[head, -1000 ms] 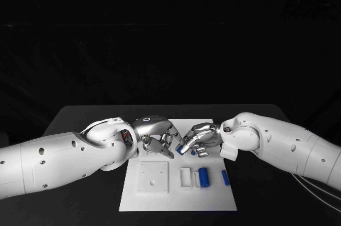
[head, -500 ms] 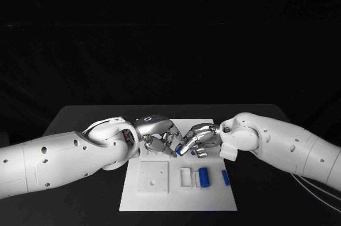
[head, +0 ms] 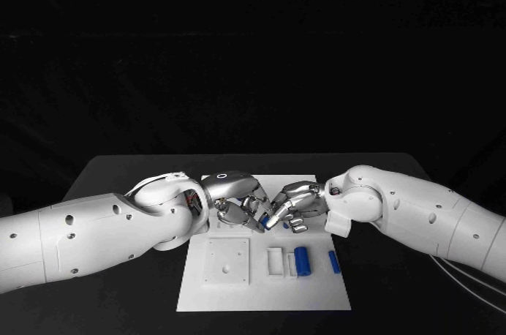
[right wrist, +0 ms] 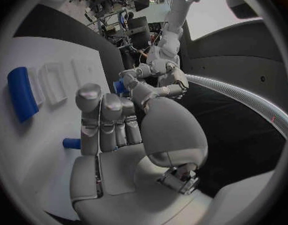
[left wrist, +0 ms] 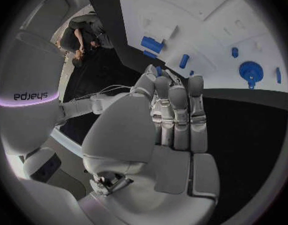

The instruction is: Assemble the parts on the task board

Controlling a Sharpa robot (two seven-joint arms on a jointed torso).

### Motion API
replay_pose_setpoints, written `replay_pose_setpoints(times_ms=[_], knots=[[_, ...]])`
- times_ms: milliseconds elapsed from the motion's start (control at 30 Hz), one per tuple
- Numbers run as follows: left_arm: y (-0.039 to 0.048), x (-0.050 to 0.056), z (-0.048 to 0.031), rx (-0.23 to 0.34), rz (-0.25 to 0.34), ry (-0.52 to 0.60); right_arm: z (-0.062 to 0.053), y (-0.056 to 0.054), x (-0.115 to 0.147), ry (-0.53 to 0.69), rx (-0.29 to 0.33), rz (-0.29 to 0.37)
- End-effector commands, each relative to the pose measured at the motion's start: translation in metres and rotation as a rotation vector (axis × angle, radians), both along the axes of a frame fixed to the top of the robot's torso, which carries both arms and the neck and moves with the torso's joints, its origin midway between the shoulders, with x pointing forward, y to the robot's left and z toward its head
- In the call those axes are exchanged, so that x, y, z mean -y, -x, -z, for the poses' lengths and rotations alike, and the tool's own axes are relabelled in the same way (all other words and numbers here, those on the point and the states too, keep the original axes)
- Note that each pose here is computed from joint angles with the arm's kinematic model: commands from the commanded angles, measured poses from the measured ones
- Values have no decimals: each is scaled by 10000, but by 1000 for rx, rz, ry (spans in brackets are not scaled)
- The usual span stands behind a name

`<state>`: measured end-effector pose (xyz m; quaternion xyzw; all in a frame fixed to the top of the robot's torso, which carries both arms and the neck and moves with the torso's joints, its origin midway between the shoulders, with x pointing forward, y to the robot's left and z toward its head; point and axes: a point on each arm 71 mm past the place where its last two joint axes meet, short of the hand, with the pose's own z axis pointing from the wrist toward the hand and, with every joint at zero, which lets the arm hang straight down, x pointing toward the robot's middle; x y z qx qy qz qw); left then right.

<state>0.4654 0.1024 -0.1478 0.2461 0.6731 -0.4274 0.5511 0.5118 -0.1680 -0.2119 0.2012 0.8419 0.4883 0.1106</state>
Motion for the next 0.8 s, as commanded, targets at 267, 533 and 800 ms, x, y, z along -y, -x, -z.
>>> replay_pose_setpoints(times_ms=[267, 533, 800], knots=[[-5, 20, 41, -34, -2, -40, -11, 22, -38, -25, -5, -36], [1, 31, 45, -30, 3, -48, -4, 10, -20, -25, -8, -28], [1, 27, 40, -22, 1, -45, 9, 8, -20, -23, -13, -34]])
